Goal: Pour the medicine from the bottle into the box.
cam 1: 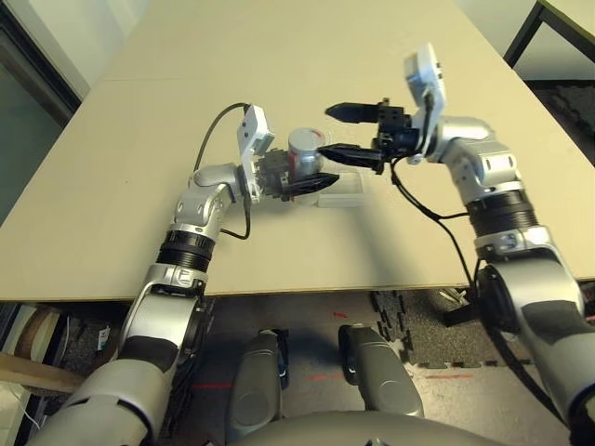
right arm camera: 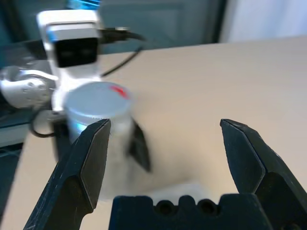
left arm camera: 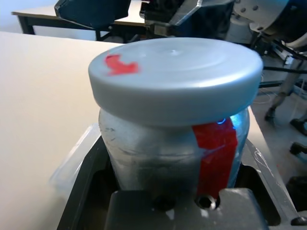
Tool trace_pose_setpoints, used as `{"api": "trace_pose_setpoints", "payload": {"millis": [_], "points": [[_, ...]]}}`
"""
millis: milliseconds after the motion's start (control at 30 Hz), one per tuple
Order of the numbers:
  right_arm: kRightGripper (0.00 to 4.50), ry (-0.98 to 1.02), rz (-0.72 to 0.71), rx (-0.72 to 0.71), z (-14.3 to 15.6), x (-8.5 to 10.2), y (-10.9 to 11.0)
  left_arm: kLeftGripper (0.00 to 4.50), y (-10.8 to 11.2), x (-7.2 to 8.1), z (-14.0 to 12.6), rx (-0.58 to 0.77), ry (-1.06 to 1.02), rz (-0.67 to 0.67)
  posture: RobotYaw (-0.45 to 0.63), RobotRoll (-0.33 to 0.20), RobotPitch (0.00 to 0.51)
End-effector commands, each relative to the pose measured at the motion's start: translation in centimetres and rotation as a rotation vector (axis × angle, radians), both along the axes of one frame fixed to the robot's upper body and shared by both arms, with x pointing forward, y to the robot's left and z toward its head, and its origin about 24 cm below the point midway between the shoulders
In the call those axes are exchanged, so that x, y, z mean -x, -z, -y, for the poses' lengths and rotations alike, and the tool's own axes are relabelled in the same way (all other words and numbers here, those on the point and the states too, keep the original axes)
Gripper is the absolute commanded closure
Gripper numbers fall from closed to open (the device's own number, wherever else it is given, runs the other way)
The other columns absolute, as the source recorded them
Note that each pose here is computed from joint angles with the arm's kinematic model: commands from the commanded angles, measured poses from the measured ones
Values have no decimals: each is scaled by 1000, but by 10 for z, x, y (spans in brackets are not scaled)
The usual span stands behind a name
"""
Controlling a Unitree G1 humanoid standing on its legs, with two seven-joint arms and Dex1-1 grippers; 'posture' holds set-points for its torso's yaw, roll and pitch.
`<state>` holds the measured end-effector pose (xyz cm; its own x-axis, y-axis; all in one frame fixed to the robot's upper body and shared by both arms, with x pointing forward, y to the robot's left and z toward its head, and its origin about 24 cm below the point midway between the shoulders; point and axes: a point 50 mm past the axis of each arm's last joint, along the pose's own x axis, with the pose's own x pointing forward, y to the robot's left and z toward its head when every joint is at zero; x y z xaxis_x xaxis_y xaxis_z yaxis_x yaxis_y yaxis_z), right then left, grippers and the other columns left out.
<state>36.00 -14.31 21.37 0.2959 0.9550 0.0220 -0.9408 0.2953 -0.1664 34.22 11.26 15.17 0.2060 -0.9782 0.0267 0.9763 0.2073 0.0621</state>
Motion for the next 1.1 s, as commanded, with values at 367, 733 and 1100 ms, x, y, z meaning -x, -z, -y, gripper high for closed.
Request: {"api": "trace_pose_setpoints", "payload": {"millis": [367,733,1100], "points": [[0,-141,-33,-30,-4,17,-2,1653,1,1,1,-21,18,16,-210,0,131],[0,-235,-17,-68,-43,21,-3,1653,1,2,1,-23,21,16,-203,0,128],[0,-211,21,-59,-66,11,2,1653,0,5,2,-21,24,19,-184,0,125]]}}
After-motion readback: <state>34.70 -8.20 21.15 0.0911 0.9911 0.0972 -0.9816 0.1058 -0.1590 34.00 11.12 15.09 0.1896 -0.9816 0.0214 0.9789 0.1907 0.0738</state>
